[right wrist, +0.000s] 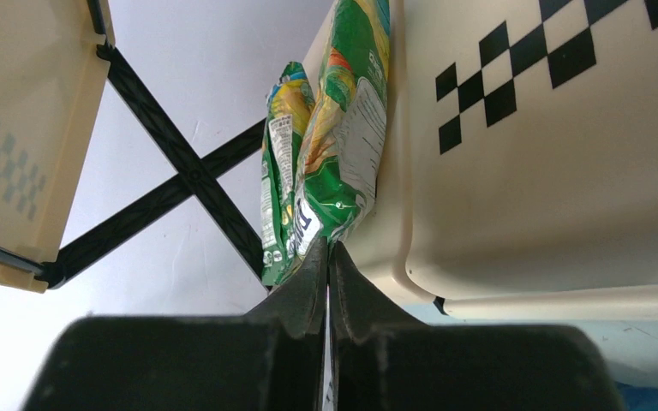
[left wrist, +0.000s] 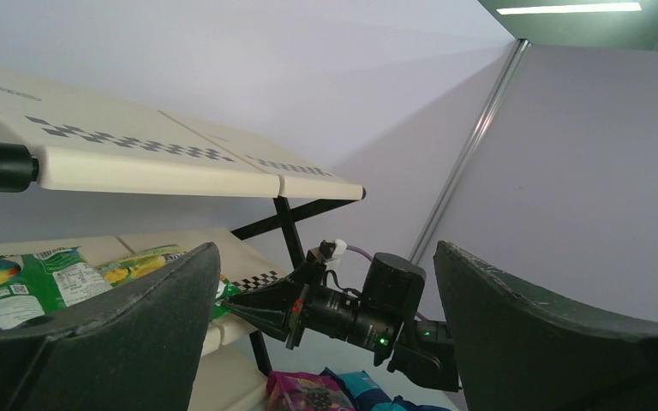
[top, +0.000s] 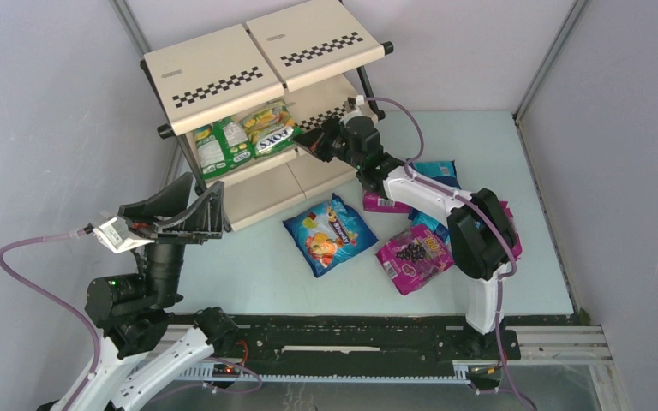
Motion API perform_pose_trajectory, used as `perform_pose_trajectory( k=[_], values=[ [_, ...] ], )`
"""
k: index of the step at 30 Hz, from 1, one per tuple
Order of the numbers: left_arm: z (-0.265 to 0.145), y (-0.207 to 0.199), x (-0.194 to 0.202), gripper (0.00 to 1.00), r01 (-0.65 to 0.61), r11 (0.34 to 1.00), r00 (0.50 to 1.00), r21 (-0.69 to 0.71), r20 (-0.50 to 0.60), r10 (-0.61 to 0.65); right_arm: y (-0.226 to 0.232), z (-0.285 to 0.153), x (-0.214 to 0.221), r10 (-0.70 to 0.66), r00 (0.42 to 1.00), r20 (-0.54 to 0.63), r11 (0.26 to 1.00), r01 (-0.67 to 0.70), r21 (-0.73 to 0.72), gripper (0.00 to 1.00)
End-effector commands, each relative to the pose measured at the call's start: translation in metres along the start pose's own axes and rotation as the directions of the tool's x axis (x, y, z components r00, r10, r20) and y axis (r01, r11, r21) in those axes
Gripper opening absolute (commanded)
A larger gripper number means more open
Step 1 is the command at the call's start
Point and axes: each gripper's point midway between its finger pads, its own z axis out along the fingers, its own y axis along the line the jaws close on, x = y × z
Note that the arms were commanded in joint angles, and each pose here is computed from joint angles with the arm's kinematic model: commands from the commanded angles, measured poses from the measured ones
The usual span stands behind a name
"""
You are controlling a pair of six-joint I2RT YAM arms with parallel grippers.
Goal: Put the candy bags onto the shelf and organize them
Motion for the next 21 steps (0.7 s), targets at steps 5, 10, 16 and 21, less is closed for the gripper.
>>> perform_pose_trajectory(
  k=[5, 10, 16, 21],
  values=[
    [0.002, 0.000, -0.002, 1.00, -0.014, 1.000, 1.000, -0.002, 0.014, 0.014, 0.015, 0.005, -0.022, 0.016, 0.991, 0.133, 1.000, -0.015, -0.011, 0.00],
    [0.001, 0.001, -0.002, 1.00, -0.012, 1.000, 1.000, -0.003, 0.014, 0.012, 0.016, 0.005, -0.029, 0.002, 0.976, 0.220, 1.000, -0.004, 0.008, 0.00],
    [0.002, 0.001, -0.002, 1.00, -0.013, 1.000, 1.000, -0.006, 0.013, 0.014, 0.017, 0.016, -0.024, -0.011, 0.980, 0.201, 1.000, 0.010, 0.006, 0.00],
    [0.001, 0.001, -0.001, 1.00, -0.013, 1.000, 1.000, -0.005, 0.012, 0.013, 0.017, 0.010, -0.022, -0.063, 0.985, 0.163, 0.998, 0.059, 0.032, 0.28]
  ],
)
